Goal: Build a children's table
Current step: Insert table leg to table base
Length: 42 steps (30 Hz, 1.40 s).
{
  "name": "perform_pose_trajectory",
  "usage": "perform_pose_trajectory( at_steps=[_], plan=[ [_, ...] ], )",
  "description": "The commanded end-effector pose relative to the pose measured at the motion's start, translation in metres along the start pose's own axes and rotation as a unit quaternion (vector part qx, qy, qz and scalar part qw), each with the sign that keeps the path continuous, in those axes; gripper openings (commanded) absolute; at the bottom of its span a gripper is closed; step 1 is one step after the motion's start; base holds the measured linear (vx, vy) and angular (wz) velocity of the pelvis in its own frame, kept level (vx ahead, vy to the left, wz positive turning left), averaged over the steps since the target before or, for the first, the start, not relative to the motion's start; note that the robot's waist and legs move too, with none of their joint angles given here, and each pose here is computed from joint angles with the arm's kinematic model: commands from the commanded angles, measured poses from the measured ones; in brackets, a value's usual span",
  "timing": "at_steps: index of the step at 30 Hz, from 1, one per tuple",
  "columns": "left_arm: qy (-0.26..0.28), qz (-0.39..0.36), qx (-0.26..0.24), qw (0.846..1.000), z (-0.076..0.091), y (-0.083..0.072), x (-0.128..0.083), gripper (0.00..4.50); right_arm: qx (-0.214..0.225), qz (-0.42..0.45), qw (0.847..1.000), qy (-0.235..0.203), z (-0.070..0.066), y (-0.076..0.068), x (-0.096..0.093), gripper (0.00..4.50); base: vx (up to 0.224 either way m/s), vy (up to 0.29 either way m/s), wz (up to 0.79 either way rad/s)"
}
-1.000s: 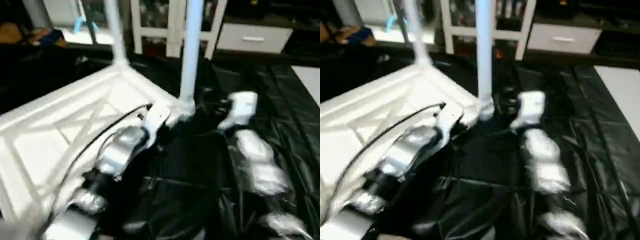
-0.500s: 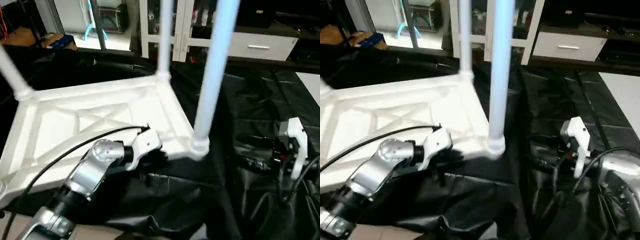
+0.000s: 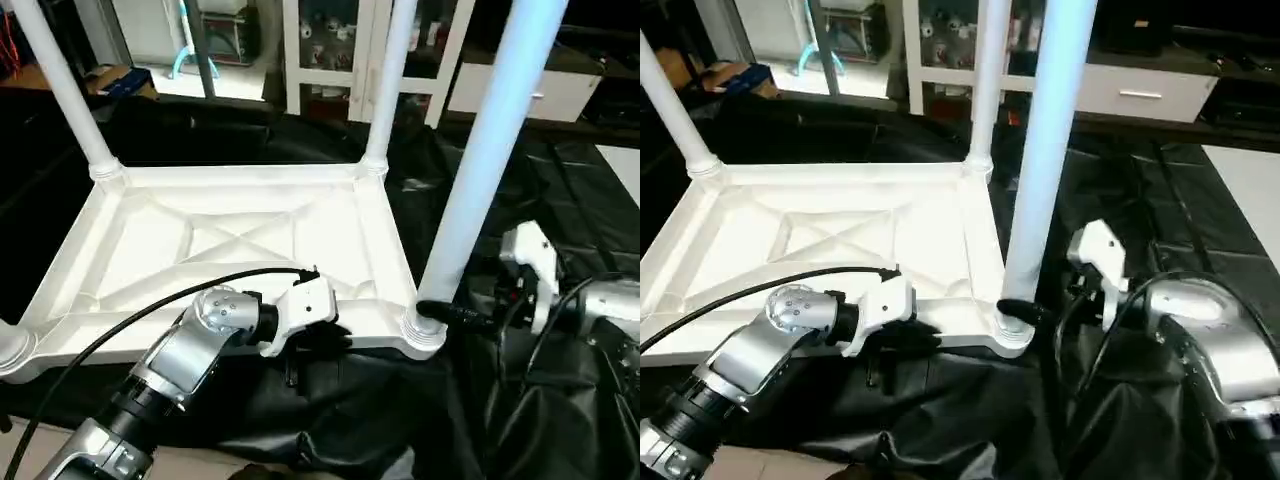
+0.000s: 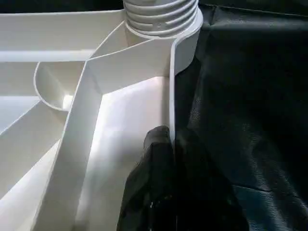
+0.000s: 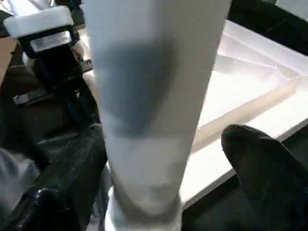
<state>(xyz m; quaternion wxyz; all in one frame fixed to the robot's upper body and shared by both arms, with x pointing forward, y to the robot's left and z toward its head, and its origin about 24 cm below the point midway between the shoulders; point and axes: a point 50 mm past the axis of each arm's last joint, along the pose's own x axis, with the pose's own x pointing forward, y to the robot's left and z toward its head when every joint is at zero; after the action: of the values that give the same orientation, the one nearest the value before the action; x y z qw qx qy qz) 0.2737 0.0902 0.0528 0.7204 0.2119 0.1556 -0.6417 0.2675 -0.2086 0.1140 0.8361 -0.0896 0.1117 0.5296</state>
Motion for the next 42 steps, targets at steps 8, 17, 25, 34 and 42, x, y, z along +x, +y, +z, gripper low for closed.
perform_pose_trajectory(
  at_steps=[8,17,25,34,42],
  plan=[
    [-0.024,-0.013,0.028,0.999,0.012,-0.002,0.003,0.0,0.004,0.044,0.999,0.004,-0.003,-0.004,0.009,3.41,0.0,0.0,0.0],
    [-0.019,-0.01,0.027,0.999,0.009,-0.002,0.0,0.0,0.025,0.074,0.997,0.008,-0.004,-0.005,0.01,2.8,0.0,0.0,0.0],
    [-0.015,-0.004,0.027,1.0,0.008,-0.001,0.001,0.0,0.047,0.073,0.996,-0.004,-0.007,-0.003,0.009,2.04,0.0,0.0,0.0],
    [-0.006,0.02,0.028,0.999,0.009,0.001,0.007,0.0,0.064,0.045,0.997,-0.011,-0.014,-0.002,0.015,1.92,0.0,0.0,0.0],
    [0.013,0.078,0.021,0.997,0.01,0.011,0.013,0.0,0.074,0.005,0.997,-0.026,-0.017,-0.003,0.017,1.91,0.0,0.0,0.0]
  ],
)
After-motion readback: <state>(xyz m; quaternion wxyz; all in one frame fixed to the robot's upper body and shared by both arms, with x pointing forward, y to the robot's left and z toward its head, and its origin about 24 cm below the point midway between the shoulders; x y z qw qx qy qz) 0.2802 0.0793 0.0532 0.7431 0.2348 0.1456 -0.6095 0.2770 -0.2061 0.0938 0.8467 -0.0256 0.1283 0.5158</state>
